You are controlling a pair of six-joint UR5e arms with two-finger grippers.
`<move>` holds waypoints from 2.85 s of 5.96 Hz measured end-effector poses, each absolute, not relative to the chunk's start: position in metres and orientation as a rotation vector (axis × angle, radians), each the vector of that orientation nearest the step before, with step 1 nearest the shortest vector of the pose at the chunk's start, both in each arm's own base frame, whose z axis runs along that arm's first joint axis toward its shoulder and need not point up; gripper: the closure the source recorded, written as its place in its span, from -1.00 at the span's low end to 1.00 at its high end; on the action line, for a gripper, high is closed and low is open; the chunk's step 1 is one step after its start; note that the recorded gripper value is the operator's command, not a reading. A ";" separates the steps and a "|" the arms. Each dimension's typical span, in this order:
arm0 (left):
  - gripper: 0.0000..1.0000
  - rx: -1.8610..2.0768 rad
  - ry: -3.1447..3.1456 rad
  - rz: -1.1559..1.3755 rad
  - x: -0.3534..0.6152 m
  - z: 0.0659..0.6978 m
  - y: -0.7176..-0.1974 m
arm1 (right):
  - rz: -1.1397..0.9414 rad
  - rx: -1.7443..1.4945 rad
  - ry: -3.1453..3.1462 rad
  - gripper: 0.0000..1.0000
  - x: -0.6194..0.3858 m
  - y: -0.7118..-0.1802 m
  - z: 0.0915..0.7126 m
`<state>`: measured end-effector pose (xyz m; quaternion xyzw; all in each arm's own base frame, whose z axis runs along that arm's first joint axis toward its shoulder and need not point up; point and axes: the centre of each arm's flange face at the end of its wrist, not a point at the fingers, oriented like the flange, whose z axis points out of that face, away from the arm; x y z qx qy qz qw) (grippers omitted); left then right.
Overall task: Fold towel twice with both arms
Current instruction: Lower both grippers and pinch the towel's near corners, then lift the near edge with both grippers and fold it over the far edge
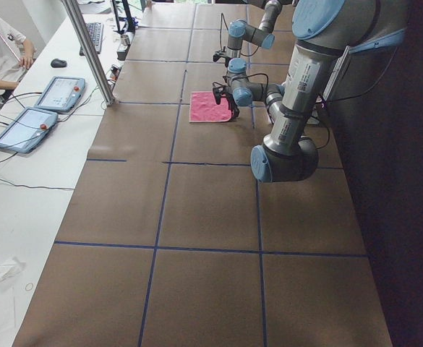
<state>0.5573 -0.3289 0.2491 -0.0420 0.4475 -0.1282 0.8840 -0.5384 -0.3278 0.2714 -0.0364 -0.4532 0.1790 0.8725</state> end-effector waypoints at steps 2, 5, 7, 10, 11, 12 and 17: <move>-0.17 -0.082 0.888 -0.250 0.563 0.250 -0.332 | 0.375 -0.076 -0.947 1.00 -0.538 -0.328 0.271; 0.57 -0.079 0.875 -0.250 0.568 0.253 -0.334 | 0.376 -0.075 -0.948 1.00 -0.537 -0.329 0.271; 0.85 -0.077 0.872 -0.251 0.568 0.255 -0.334 | 0.377 -0.075 -0.950 1.00 -0.537 -0.330 0.270; 1.00 -0.074 0.879 -0.256 0.563 0.252 -0.337 | 0.377 -0.074 -0.952 1.00 -0.536 -0.331 0.270; 1.00 -0.070 0.892 -0.262 0.556 0.247 -0.341 | 0.380 -0.071 -0.961 1.00 -0.532 -0.333 0.266; 1.00 -0.064 0.901 -0.273 0.549 0.243 -0.348 | 0.387 -0.067 -0.976 1.00 -0.524 -0.339 0.260; 1.00 0.008 0.943 -0.335 0.511 0.242 -0.409 | 0.472 -0.021 -0.977 0.98 -0.499 -0.397 0.260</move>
